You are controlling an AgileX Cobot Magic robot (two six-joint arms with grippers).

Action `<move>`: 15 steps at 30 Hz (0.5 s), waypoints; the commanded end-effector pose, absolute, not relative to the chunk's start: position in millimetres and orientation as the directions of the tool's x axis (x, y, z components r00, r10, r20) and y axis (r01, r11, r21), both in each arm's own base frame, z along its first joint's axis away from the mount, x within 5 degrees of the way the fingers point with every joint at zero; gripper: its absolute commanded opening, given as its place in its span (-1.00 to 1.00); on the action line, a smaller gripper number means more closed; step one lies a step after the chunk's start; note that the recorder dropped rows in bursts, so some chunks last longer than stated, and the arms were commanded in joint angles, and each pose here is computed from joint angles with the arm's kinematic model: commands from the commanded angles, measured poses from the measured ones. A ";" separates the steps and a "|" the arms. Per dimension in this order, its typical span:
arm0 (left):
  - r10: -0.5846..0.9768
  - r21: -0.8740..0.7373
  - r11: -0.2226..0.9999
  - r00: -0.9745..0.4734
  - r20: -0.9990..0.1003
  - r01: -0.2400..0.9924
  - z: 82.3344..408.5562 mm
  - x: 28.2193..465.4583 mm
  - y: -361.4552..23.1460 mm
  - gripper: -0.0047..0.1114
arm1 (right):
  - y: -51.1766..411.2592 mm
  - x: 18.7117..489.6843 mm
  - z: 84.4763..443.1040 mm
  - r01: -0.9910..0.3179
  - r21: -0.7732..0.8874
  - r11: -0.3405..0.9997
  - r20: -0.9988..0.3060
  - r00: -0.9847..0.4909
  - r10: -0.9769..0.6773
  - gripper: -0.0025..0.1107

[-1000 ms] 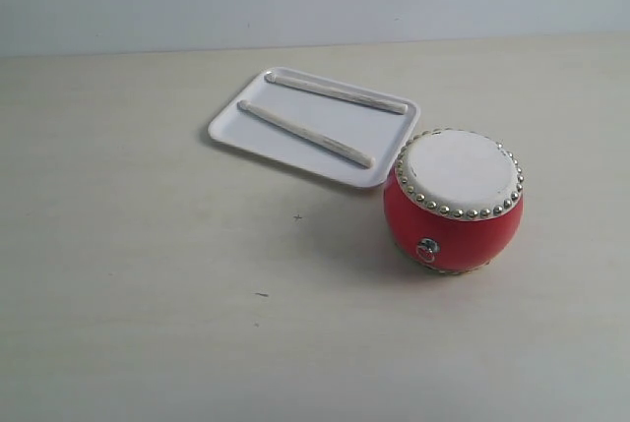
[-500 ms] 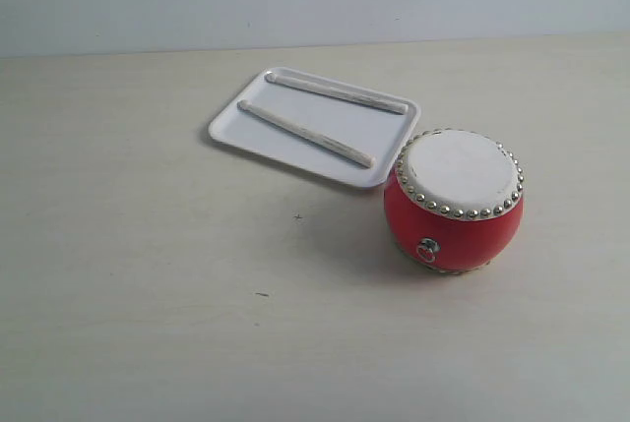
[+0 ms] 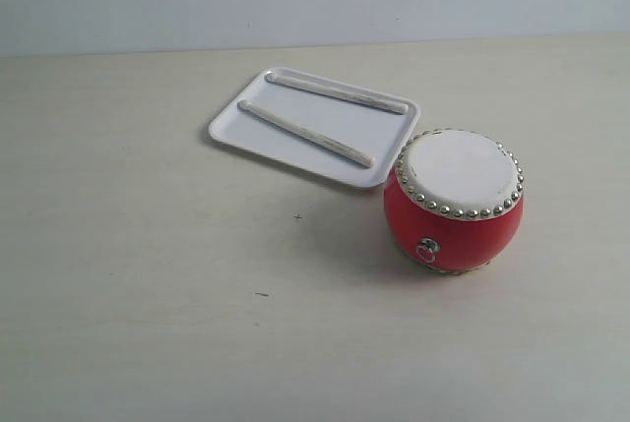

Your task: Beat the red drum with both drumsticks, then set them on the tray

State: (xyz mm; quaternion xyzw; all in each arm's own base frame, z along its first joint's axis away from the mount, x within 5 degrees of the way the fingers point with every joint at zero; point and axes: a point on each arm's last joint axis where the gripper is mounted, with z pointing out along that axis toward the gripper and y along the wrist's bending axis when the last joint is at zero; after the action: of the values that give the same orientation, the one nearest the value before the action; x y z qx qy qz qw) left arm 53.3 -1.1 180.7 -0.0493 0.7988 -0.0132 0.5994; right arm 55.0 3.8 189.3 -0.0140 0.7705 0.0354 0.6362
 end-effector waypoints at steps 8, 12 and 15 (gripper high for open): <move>-0.104 -0.091 0.994 -0.260 -0.960 -0.061 181.1 53.4 -1.3 -0.92 | 3.5 54.8 188.3 -0.062 0.036 0.997 -0.982 -0.189 0.023 -0.96; -0.104 -0.091 0.994 -0.260 -0.960 -0.061 181.1 53.4 -1.3 -0.92 | 3.5 54.8 188.3 -0.062 0.036 0.997 -0.982 -0.189 0.023 -0.96; -0.104 -0.091 0.994 -0.260 -0.960 -0.061 181.1 53.4 -1.3 -0.92 | 3.5 54.8 188.3 -0.062 0.036 0.997 -0.982 -0.189 0.023 -0.96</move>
State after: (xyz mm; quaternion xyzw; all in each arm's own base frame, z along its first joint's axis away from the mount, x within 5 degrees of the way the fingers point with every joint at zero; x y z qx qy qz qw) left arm 53.3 -1.1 180.7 -0.0493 0.7988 -0.0132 0.5994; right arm 55.0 3.8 189.3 -0.0140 0.7707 0.0354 0.6360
